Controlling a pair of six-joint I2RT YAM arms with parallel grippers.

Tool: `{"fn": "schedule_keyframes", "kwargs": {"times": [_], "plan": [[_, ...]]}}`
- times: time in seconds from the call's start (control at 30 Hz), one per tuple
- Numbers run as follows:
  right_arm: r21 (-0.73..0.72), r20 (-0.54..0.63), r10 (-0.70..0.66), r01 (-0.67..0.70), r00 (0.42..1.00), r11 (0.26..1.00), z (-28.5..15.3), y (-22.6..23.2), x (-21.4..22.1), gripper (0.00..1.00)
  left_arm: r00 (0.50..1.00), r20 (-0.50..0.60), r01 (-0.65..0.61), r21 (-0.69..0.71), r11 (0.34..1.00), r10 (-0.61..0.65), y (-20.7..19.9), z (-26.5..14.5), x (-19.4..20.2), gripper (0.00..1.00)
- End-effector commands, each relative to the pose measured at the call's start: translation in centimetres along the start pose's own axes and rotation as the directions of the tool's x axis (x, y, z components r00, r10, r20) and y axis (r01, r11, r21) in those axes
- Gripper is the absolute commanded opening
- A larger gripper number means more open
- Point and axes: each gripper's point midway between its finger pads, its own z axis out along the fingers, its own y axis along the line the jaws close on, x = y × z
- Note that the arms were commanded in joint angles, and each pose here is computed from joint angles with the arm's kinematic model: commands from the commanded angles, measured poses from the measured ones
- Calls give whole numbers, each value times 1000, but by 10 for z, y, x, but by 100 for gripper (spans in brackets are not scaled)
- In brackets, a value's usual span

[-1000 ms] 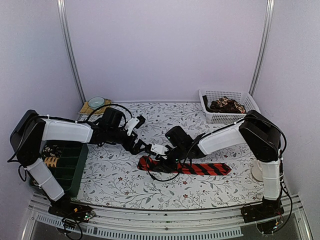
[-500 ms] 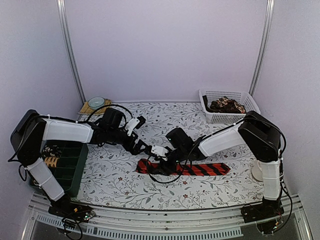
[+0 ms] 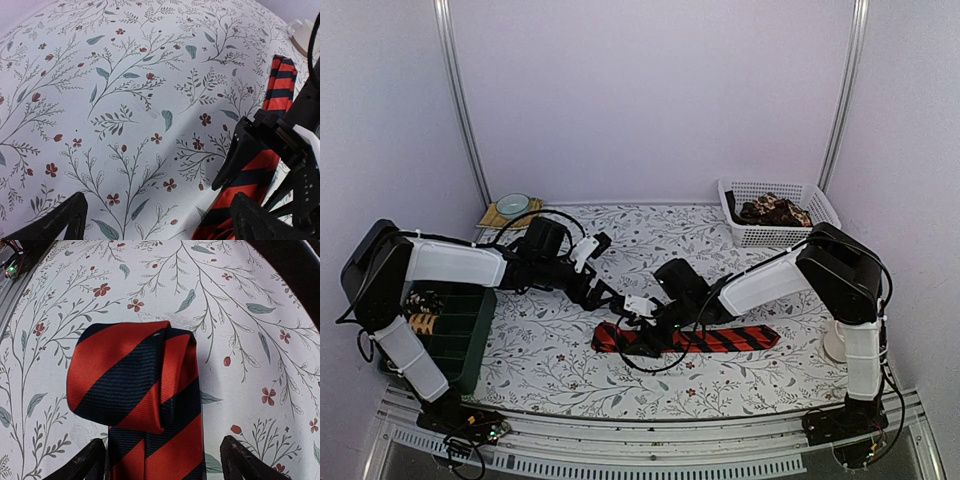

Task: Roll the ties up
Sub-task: Roll the tie at the center of the board.

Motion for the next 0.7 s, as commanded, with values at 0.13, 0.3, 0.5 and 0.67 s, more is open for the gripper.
{"fn": "schedule_keyframes", "kwargs": {"times": [0.13,0.3,0.5,0.67], "plan": [[-46,29,8,-7,1000,999,-23,19,-22,78,1000,-1,15,-3,1000,-15,0,3,9,100],[-66,-23,3,-4,1000,998,-13,25,-7,74,1000,0,16,-5,1000,-16,1,3,10,100],[-57,-58,-14,11,998,998,-6,29,2,63,1000,-1,17,-3,1000,-17,0,4,12,100],[-17,-71,-24,22,997,1000,-4,23,4,53,1000,-6,23,-1,1000,-23,0,5,15,100]]}}
